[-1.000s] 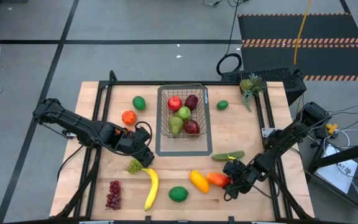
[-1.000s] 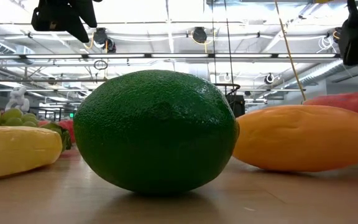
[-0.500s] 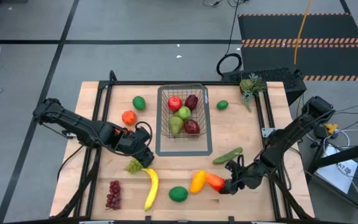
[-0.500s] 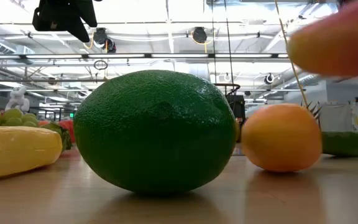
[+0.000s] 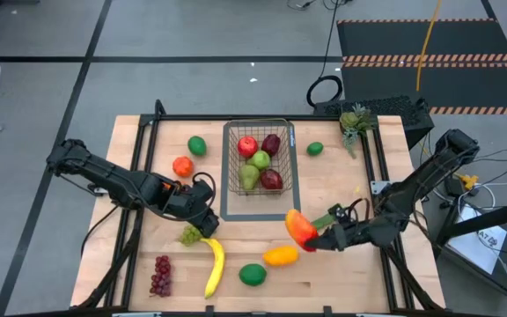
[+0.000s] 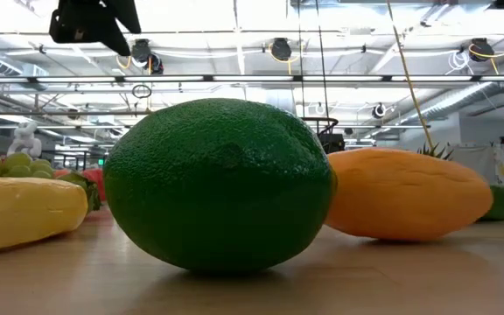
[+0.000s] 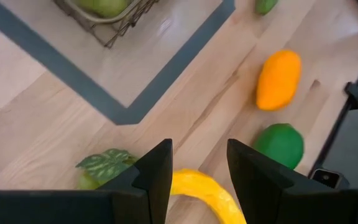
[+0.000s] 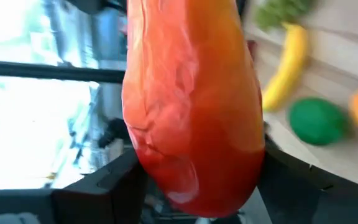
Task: Build produce basket
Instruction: Put the orange mango into the gold wire basket
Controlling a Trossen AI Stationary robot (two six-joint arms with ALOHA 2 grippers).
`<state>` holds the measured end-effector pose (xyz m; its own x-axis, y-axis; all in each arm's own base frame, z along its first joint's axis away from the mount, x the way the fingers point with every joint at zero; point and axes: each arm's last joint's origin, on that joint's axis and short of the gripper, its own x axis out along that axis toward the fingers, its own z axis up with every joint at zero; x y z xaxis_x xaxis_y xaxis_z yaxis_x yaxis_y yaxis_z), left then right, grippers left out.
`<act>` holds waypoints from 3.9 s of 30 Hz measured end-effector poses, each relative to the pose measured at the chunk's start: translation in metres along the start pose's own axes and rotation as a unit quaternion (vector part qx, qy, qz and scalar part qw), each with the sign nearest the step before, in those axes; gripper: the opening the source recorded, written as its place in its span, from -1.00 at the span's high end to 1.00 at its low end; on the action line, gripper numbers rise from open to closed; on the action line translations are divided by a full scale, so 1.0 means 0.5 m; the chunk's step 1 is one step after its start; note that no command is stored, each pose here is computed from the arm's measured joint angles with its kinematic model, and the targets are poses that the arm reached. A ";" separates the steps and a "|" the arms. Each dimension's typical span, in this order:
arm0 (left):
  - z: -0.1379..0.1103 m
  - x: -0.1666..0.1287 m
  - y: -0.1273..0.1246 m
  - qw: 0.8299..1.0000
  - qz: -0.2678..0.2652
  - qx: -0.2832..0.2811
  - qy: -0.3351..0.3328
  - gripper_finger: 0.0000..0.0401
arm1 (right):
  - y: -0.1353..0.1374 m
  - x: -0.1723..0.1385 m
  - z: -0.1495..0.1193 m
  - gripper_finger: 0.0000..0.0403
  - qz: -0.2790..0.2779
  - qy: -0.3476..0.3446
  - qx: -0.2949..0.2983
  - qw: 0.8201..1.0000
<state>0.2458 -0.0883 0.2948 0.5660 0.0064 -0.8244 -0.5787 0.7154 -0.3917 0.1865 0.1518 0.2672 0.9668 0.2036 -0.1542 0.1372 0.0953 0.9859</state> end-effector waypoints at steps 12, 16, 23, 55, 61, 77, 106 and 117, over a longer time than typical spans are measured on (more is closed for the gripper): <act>0.014 -0.002 -0.022 0.997 -0.049 0.035 -0.048 0.24 | 0.075 0.007 0.062 -0.25 0.157 -0.115 -0.084 0.977; 0.016 -0.002 -0.023 0.996 -0.047 0.044 -0.059 0.24 | 0.092 0.005 0.082 -0.25 0.190 -0.150 -0.107 0.964; 0.017 -0.002 -0.023 0.996 -0.047 0.036 -0.060 0.24 | 0.117 -0.005 0.110 -0.25 0.245 -0.202 -0.136 0.938; 0.115 -0.010 -0.045 0.946 -0.180 -0.185 -0.196 0.24 | 0.176 -0.084 0.248 -0.25 0.440 -0.042 -0.234 0.866; 0.134 -0.012 -0.045 0.930 -0.185 -0.206 -0.240 0.24 | 0.179 -0.101 0.271 -0.25 0.441 -0.024 -0.237 0.865; 0.144 0.012 -0.045 0.930 -0.166 -0.199 -0.261 0.24 | 0.158 -0.094 0.314 -0.25 0.372 -0.028 -0.257 0.891; 0.145 0.016 -0.048 0.937 -0.159 -0.156 -0.268 0.24 | 0.168 -0.113 0.332 -0.25 0.368 -0.132 -0.261 0.882; 0.145 0.016 -0.048 0.941 -0.153 -0.138 -0.271 0.24 | 0.275 -0.133 0.337 -0.25 0.283 -0.174 -0.429 0.840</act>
<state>0.3067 -0.0545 0.3272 0.9033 0.2381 -0.3568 -0.4286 0.5343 -0.7286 0.1774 -0.0128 0.4241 0.8494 0.1711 0.4992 -0.4280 0.7769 0.4619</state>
